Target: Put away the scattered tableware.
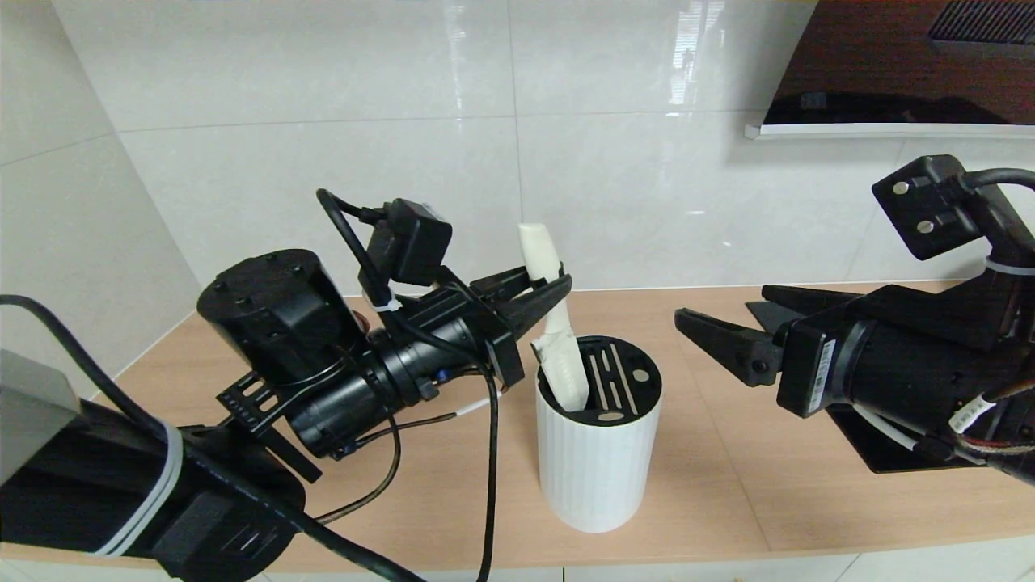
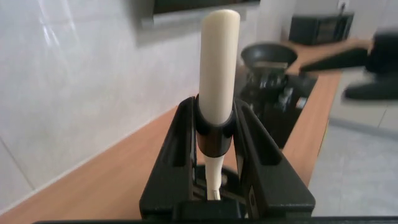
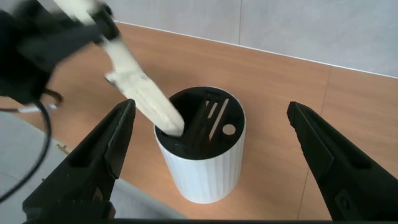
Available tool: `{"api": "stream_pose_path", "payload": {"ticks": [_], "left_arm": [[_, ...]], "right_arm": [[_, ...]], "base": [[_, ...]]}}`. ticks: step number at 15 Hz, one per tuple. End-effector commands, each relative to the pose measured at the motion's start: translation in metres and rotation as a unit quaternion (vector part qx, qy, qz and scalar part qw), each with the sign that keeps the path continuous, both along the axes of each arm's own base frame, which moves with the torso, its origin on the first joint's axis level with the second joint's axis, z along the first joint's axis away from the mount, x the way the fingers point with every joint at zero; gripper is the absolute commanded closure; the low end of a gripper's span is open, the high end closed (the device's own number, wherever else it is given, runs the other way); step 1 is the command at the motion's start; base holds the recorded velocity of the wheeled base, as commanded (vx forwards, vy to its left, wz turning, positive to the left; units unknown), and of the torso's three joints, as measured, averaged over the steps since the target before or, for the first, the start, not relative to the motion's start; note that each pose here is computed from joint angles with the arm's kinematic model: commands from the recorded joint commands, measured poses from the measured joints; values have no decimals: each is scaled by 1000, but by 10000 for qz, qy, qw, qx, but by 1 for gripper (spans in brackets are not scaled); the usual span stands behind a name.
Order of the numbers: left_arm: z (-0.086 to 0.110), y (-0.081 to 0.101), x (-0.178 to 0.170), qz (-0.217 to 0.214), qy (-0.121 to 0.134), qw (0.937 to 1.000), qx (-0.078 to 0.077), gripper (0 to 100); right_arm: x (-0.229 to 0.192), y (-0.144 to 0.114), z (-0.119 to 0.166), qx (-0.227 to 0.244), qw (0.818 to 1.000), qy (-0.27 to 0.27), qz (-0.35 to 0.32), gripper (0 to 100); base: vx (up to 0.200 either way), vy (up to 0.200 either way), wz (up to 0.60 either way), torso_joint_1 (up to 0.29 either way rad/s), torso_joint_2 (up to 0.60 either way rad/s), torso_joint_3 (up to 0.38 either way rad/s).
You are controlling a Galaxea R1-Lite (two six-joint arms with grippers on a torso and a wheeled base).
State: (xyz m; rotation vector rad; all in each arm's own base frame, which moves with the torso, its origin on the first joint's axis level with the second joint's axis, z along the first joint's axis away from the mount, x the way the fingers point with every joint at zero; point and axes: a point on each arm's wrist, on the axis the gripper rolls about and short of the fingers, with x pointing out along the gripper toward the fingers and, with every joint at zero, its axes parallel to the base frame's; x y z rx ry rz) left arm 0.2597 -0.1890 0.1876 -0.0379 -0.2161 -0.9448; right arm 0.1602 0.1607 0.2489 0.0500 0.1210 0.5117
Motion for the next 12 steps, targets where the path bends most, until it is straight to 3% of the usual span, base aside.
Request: {"api": "stream_pose_path", "payload": {"ticks": [1,12], "left_arm": [[-18,-8,6,-31,206,9997,160,100],[-51,-26,15,-132,500,9980,360,100]], "right_arm": [[0,0,-1,-8,10000,10,2,0],[0,1,-1,-15,10000,6,10,0]], "base": [[0,0,0,0,0,0],[0,0,0,0,0,0]]}}
